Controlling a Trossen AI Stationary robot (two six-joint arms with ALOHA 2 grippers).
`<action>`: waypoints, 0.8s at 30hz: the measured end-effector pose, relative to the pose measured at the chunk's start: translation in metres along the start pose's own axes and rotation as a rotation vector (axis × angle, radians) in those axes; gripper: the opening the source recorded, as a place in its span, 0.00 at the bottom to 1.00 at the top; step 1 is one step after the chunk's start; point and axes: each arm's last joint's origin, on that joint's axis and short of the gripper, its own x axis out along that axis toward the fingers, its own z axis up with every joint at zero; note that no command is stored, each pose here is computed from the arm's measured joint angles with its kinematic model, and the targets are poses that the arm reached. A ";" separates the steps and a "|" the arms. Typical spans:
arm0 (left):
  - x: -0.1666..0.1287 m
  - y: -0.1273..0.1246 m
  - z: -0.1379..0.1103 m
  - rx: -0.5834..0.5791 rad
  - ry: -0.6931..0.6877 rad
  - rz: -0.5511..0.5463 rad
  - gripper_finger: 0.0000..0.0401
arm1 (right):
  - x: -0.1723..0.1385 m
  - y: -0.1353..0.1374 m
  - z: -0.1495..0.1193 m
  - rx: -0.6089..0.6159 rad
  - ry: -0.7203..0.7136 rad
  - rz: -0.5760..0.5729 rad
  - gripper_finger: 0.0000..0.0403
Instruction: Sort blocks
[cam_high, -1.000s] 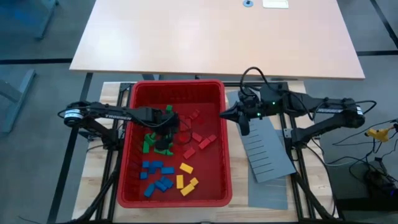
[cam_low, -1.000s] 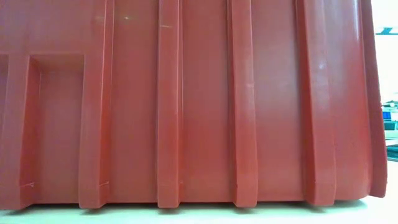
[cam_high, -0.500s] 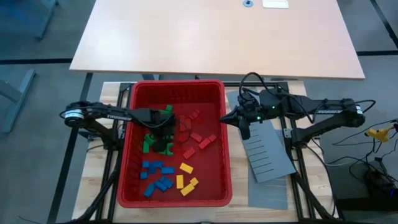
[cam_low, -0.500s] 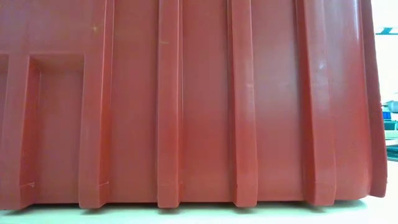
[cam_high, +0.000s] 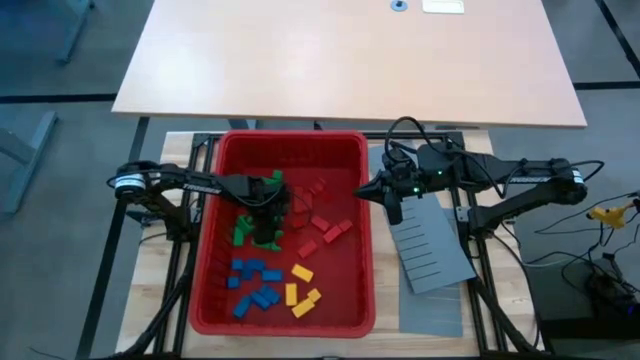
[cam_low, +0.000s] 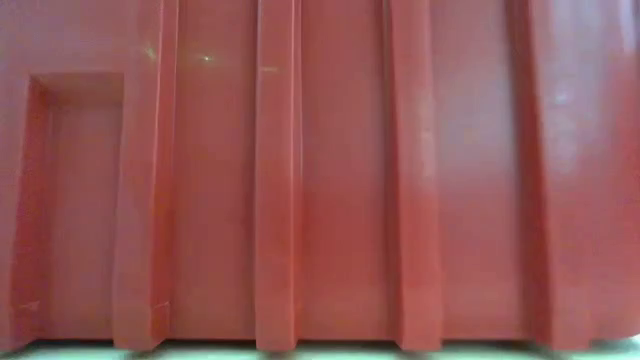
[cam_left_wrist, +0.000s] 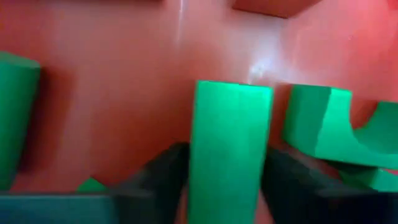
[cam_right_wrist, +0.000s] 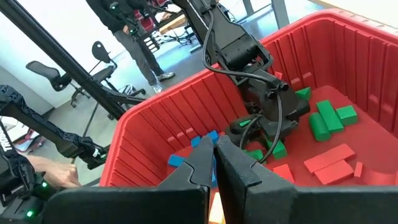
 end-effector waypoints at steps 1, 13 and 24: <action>0.000 0.000 0.001 -0.005 -0.008 -0.003 0.34 | 0.000 0.000 0.000 0.000 0.000 0.000 0.00; -0.028 -0.004 0.014 -0.080 -0.047 -0.027 0.28 | 0.000 0.000 0.000 -0.002 0.000 -0.001 0.00; -0.144 -0.016 0.056 -0.040 -0.333 0.043 0.28 | 0.002 -0.003 -0.001 -0.060 0.004 -0.035 0.00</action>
